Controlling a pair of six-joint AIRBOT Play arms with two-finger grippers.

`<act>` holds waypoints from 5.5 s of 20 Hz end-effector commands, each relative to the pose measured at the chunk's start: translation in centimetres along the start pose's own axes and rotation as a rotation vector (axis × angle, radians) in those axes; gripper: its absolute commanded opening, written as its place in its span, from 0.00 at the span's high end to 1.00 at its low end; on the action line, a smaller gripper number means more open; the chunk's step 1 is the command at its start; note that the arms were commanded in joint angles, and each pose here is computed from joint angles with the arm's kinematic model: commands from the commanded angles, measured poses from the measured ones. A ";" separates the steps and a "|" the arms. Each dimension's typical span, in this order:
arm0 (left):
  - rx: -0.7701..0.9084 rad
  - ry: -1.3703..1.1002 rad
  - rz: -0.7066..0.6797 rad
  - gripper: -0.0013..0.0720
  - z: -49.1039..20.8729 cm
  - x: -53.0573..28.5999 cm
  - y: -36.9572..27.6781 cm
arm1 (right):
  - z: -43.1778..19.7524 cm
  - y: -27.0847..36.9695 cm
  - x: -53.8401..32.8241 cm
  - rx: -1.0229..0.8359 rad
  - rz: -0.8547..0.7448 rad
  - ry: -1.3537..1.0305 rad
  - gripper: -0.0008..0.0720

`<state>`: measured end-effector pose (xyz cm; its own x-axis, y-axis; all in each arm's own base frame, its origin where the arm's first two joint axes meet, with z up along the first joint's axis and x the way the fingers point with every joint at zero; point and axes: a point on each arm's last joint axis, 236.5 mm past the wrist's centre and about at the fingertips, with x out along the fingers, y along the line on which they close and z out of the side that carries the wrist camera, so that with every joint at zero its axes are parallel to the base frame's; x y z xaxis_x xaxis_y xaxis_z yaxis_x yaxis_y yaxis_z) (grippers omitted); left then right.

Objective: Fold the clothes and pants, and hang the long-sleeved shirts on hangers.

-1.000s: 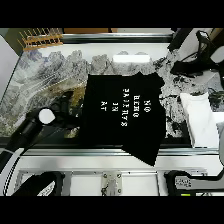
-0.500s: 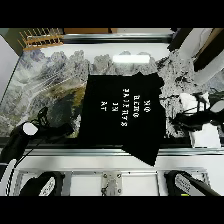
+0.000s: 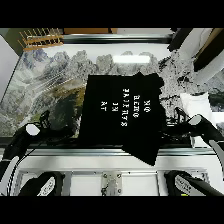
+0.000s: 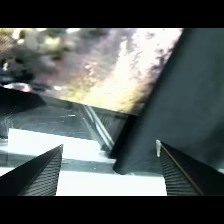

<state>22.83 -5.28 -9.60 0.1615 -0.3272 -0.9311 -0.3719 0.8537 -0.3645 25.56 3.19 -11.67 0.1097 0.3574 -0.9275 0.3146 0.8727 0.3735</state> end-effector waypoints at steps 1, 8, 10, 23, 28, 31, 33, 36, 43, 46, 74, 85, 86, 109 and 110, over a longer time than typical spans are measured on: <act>-0.006 0.078 -0.038 0.12 -0.8 1.9 -0.5 | 0.1 0.9 0.8 -0.044 -0.001 -0.013 0.84; 0.089 0.263 -0.079 0.20 -5.3 5.7 -3.7 | 0.1 0.9 0.8 -0.044 -0.001 -0.012 0.97; 0.113 0.282 -0.068 0.65 -6.0 6.2 -3.9 | 0.1 0.9 0.8 -0.044 -0.001 -0.013 0.97; 0.522 -0.793 -0.414 0.97 5.9 -34.7 -20.5 | 9.3 19.1 -38.4 -0.489 0.155 -0.976 0.97; 0.650 -1.217 -0.535 0.97 -2.9 -50.0 -22.9 | -0.2 23.0 -53.6 -0.617 0.208 -1.409 0.97; 0.679 -1.358 -0.590 0.97 -6.8 -54.8 -23.1 | -4.5 23.4 -57.6 -0.638 0.240 -1.569 0.97; 0.692 -1.380 -0.594 0.97 -7.3 -55.9 -23.4 | -5.5 23.4 -58.3 -0.633 0.258 -1.594 0.97; 0.674 -1.237 -0.547 0.97 -3.5 -52.5 -23.9 | -4.8 23.5 -57.9 -0.612 0.275 -1.571 0.97; 0.415 -0.625 -0.402 0.97 12.5 -29.6 -21.2 | 9.6 23.5 -42.9 -0.516 0.267 -1.042 0.97; 0.355 -0.515 -0.366 0.97 17.9 -21.5 -20.8 | 18.0 22.7 -32.7 -0.504 0.191 -0.852 0.97; -0.035 0.045 -0.031 0.23 2.0 2.3 0.4 | 9.6 9.2 -14.9 -0.312 0.020 -0.388 0.34; 0.042 0.036 -0.067 0.97 6.0 2.8 -3.6 | 10.0 1.3 -11.9 -0.027 -0.012 -0.304 0.34; 0.054 0.034 -0.066 0.97 6.3 2.4 -3.8 | 9.9 -0.4 -10.8 0.036 -0.007 -0.270 0.34; 0.111 -0.211 -0.132 0.97 11.7 -5.9 -6.7 | 16.1 6.6 -11.5 -0.212 0.153 -0.386 0.97; 0.143 -0.307 -0.159 0.97 13.3 -10.1 -8.1 | 17.2 8.7 -16.3 -0.276 0.155 -0.496 0.97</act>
<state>34.19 -4.96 -4.05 0.3313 -0.3661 -0.8696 -0.2518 0.8539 -0.4555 40.25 0.22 -3.18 0.4184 0.4131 -0.8089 0.1419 0.8499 0.5075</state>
